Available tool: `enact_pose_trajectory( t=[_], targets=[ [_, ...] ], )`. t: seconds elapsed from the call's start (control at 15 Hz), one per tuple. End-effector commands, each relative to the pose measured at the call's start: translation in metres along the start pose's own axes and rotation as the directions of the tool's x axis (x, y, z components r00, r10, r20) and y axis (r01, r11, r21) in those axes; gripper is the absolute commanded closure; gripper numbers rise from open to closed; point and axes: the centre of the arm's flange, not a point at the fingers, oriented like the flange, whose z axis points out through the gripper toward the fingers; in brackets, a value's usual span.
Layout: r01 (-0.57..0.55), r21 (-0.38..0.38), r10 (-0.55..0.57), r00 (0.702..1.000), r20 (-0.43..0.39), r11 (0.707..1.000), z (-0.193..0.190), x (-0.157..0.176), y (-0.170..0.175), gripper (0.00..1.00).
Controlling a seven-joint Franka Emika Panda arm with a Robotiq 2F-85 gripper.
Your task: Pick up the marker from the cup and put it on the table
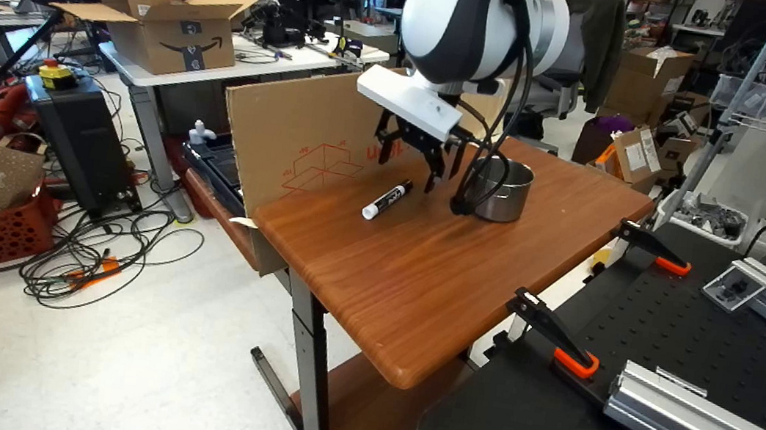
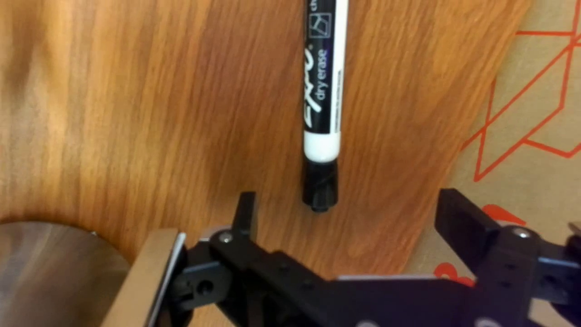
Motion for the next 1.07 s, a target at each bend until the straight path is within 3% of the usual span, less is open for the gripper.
enact_pose_trajectory(
  t=[0.0,0.4,0.47,0.53,1.0],
  targets=[
    [0.015,0.015,-0.016,1.000,0.026,1.000,-0.027,-0.006,-0.003,0.00],
    [0.096,0.125,-0.104,0.993,0.062,0.988,-0.110,-0.025,0.003,0.00],
    [0.150,0.100,-0.157,0.985,0.065,0.984,-0.122,-0.028,0.010,0.00],
    [0.096,0.123,-0.102,0.994,0.040,0.988,-0.100,-0.028,-0.012,0.00],
    [0.139,0.103,-0.145,0.988,0.054,0.985,-0.115,-0.031,0.005,0.00]
  ],
)
